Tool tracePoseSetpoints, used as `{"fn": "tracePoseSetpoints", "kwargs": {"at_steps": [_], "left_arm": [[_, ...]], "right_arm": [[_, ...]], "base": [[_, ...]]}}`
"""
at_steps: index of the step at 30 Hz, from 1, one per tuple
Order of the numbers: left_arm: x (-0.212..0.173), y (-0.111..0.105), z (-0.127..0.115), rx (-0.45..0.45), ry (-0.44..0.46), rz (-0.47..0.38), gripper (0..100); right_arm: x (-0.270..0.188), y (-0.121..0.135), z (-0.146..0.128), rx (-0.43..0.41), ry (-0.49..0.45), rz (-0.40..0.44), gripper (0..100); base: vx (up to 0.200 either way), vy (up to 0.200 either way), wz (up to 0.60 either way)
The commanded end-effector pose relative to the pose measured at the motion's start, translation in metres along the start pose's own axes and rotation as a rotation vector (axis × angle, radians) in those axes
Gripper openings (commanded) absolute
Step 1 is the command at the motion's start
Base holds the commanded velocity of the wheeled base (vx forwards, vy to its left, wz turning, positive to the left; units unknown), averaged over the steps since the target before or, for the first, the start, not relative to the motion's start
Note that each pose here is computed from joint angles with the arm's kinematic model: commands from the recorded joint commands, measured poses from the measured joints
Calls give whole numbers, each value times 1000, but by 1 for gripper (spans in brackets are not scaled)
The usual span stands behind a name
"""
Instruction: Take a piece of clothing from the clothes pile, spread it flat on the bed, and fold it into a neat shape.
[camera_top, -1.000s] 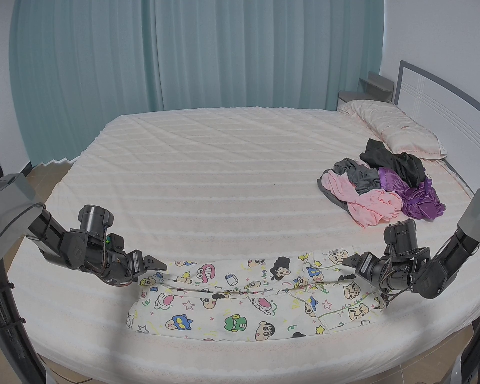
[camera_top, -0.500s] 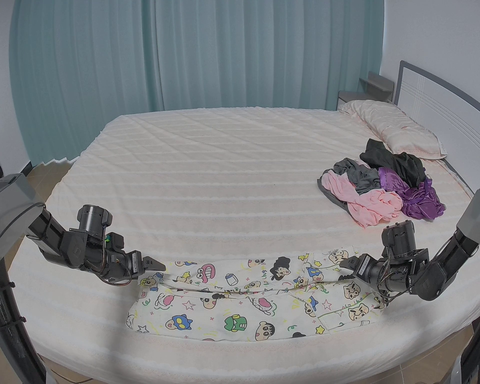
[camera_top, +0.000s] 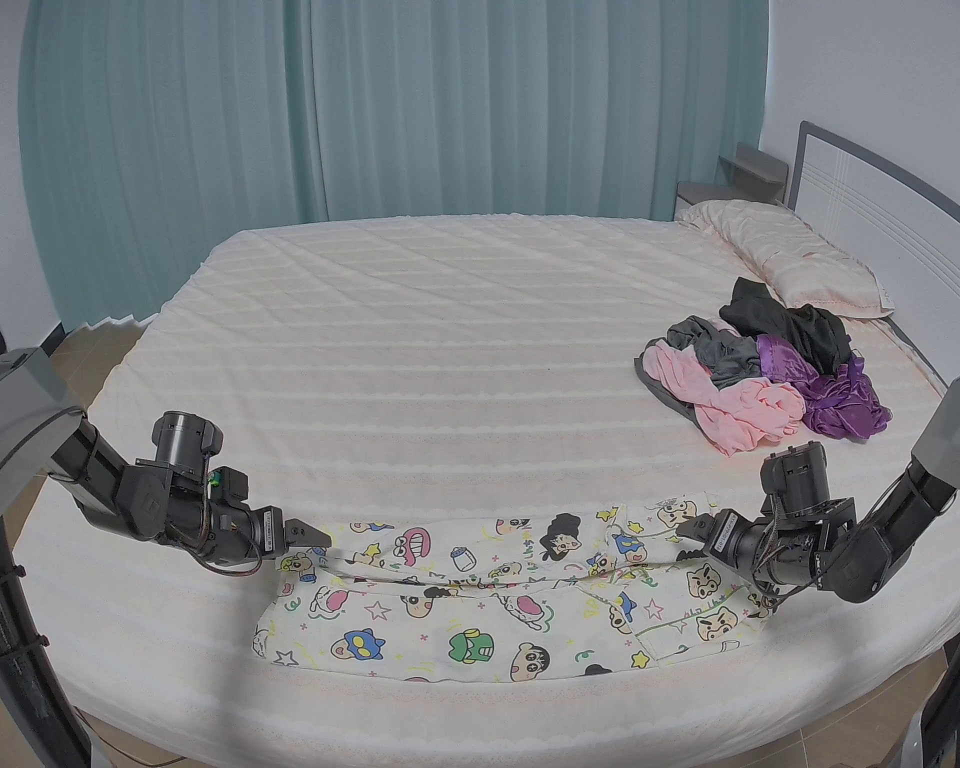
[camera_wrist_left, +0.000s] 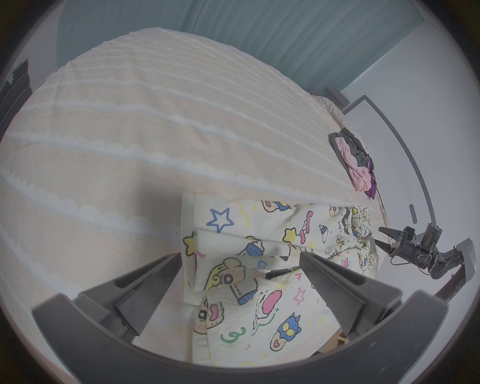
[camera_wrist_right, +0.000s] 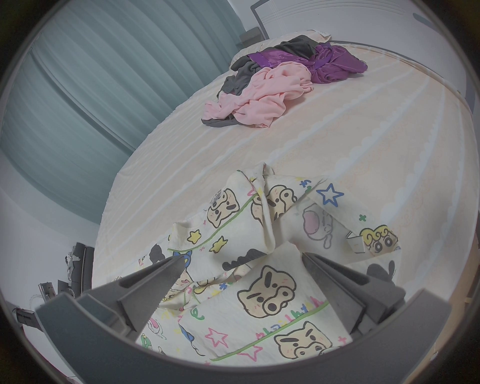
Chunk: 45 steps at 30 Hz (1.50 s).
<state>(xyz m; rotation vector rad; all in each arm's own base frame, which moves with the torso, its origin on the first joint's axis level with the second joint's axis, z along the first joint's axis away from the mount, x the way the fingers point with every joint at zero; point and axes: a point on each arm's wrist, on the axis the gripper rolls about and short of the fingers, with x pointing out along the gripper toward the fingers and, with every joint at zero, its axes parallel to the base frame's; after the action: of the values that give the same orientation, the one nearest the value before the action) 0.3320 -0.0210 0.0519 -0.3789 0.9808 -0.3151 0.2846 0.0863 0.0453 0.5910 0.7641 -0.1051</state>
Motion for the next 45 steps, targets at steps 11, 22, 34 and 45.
{"fn": "tracePoseSetpoints", "kwargs": {"at_steps": [11, 22, 34, 45], "left_arm": [[4, -8, 3, 40, -36, -46, 100], [6, -7, 1, 34, -22, -31, 0], [0, -6, -1, 33, -41, 3, 0], [-14, -17, 21, 86, -177, -28, 0]], "right_arm": [[2, -1, -2, 1, 9, -4, 100], [-2, 2, 3, -4, -21, 0, 100], [-5, 26, 17, -86, -74, 70, 100], [54, 46, 2, -168, -3, -22, 100]], "base": [[0, 0, 0], [0, 0, 0], [0, 0, 0], [0, 0, 0]]}}
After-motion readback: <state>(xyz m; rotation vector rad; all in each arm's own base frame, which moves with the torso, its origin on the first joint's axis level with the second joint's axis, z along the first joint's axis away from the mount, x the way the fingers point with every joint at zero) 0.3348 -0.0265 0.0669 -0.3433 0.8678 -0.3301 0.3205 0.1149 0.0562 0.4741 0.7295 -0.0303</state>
